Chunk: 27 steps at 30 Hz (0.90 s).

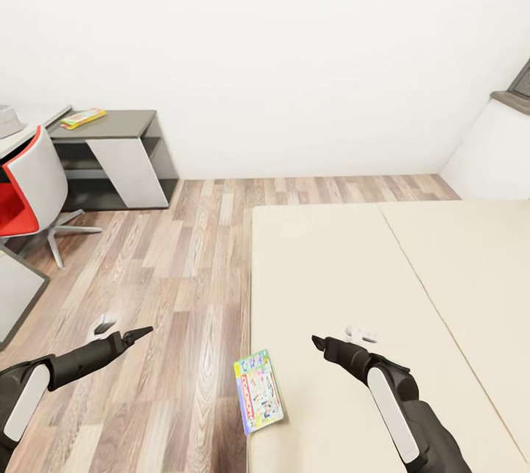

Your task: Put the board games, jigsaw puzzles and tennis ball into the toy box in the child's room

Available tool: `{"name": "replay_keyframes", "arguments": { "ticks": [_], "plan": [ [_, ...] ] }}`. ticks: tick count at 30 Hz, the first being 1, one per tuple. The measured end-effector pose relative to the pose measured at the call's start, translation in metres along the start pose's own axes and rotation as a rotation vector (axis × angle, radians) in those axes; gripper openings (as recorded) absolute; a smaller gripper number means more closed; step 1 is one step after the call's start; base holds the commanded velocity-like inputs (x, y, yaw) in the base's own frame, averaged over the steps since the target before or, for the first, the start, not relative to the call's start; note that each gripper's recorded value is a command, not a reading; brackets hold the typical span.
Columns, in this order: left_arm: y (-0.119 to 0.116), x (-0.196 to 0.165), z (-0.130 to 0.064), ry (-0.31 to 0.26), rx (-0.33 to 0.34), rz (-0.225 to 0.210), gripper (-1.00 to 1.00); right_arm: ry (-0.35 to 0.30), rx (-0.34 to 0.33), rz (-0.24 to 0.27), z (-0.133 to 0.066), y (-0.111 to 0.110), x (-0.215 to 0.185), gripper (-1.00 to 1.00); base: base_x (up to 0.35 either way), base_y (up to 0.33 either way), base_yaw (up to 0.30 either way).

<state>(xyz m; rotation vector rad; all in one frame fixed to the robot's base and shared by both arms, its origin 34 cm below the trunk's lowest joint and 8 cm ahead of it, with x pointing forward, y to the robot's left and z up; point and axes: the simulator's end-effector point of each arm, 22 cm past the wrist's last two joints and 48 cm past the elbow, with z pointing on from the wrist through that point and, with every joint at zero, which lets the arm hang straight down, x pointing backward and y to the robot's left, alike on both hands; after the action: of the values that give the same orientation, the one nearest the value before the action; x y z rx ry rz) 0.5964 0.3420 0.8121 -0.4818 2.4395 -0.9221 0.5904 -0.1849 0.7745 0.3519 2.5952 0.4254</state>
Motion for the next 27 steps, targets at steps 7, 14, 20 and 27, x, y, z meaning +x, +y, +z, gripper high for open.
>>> {"name": "replay_keyframes", "arguments": {
  "ticks": [7, 14, 20, 27],
  "plan": [
    [-0.003, -0.003, -0.002, -0.008, 0.001, 0.006, 1.0, -0.01, -0.003, -0.002, -0.003, 0.002, -0.004, 1.0, 0.0, 0.0, 0.0],
    [-0.005, -0.006, -0.004, -0.016, -0.005, 0.01, 1.0, -0.021, -0.007, -0.005, -0.007, 0.005, -0.009, 1.0, 0.0, 0.0, 0.0],
    [-0.008, -0.009, -0.006, -0.023, -0.003, 0.015, 1.0, -0.03, -0.01, -0.008, -0.01, 0.007, -0.013, 1.0, 0.0, 0.0, 0.0],
    [-0.012, -0.013, -0.009, -0.032, 0.003, 0.02, 1.0, -0.039, -0.013, -0.01, -0.013, 0.009, -0.017, 1.0, 0.0, 0.0, 0.0]
  ]
}}
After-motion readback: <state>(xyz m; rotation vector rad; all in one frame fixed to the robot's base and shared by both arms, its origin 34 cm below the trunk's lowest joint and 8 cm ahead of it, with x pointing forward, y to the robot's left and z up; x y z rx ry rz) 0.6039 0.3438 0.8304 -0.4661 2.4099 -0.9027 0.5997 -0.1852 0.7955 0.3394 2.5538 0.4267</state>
